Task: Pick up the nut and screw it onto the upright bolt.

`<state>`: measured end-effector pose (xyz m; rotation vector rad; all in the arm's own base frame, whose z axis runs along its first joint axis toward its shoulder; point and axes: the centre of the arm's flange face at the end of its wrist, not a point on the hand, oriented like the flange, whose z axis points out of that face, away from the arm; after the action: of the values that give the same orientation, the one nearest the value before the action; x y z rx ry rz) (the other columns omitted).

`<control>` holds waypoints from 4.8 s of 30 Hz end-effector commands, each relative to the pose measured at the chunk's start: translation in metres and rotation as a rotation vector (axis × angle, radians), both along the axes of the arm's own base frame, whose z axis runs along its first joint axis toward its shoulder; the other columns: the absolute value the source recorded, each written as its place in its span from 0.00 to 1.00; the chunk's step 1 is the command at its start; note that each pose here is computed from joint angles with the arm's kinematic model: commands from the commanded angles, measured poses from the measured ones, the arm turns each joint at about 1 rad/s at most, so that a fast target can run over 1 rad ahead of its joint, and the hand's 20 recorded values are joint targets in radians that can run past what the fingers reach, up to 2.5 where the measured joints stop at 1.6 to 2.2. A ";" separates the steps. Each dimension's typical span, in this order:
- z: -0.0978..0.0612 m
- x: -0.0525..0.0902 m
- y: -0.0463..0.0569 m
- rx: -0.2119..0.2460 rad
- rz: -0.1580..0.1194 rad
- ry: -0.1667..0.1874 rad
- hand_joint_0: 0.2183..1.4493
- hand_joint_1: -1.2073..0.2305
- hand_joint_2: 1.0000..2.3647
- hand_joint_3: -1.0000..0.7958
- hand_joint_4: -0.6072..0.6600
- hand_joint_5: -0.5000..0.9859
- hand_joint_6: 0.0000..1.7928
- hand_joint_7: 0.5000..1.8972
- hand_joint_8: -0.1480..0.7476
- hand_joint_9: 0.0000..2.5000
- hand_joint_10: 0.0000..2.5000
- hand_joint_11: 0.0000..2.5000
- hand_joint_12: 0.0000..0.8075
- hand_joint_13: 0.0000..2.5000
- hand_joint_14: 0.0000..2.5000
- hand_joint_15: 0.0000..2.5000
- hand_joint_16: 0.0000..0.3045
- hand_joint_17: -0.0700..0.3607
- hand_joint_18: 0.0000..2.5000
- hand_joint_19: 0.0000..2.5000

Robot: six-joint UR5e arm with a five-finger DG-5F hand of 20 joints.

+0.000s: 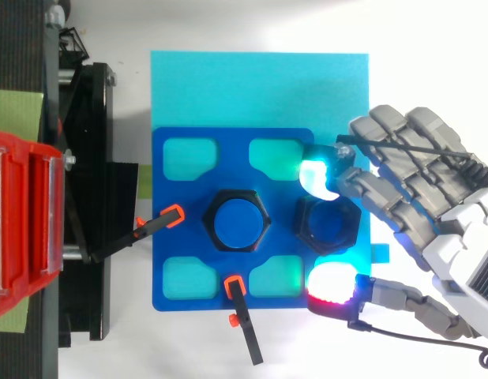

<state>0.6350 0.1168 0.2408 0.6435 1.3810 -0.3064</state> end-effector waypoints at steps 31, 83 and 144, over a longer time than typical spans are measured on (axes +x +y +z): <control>-0.001 -0.005 -0.002 -0.010 0.004 0.032 0.27 0.39 0.00 0.28 0.72 0.24 0.28 0.42 0.52 0.24 0.00 0.05 0.46 0.22 0.00 0.02 0.16 0.41 0.20 0.07; 0.105 0.064 -0.070 0.078 0.300 -0.158 0.28 0.39 0.00 0.28 0.70 0.24 0.28 0.46 0.53 0.27 0.00 0.08 0.47 0.26 0.00 0.05 0.15 0.40 0.22 0.08; 0.075 0.065 -0.089 0.077 0.314 -0.051 0.28 0.40 0.00 0.28 0.71 0.25 0.28 0.45 0.55 0.29 0.00 0.08 0.48 0.29 0.00 0.07 0.15 0.40 0.23 0.09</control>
<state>0.7000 0.0275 0.3160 0.4849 1.4246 0.0144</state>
